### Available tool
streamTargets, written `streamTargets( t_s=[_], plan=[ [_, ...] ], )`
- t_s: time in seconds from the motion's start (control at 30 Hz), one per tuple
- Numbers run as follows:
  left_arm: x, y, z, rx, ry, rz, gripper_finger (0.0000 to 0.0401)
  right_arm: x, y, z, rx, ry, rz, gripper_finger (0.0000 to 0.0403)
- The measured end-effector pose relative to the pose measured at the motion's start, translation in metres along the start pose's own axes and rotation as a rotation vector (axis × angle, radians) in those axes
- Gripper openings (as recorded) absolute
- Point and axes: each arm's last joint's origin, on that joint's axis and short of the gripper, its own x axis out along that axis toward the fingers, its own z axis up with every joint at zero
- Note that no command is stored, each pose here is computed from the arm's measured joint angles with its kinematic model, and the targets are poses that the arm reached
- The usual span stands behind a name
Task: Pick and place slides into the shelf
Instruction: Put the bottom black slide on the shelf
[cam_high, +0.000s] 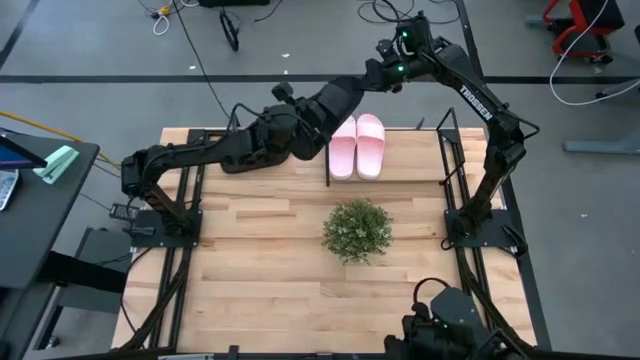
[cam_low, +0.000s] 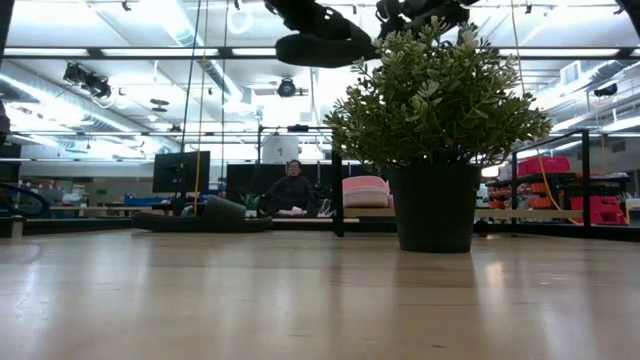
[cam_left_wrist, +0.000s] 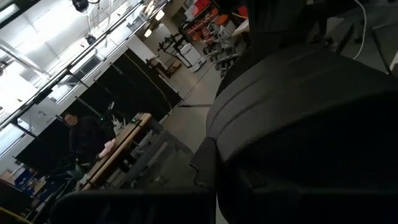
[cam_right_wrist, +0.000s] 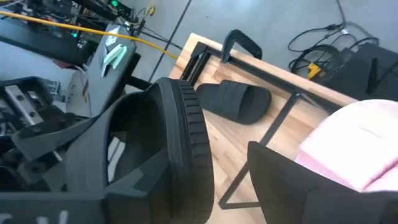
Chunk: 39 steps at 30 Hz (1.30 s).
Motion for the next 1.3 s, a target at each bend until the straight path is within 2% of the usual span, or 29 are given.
streamTargets(
  t_s=[0.2,0.63,1.3],
  plan=[
    [0.007,0.006,-0.004,-0.005,0.012,0.018,0.0014,-0.005,-0.006,0.004,0.004,-0.026,-0.025,0.0194],
    [0.017,0.017,-0.012,-0.054,0.048,0.065,0.0014,-0.005,-0.001,0.013,0.020,-0.132,-0.024,0.0194],
    [0.026,0.018,-0.014,-0.151,0.008,0.045,0.0013,0.001,0.009,0.014,0.004,-0.183,-0.013,0.0181]
  ],
)
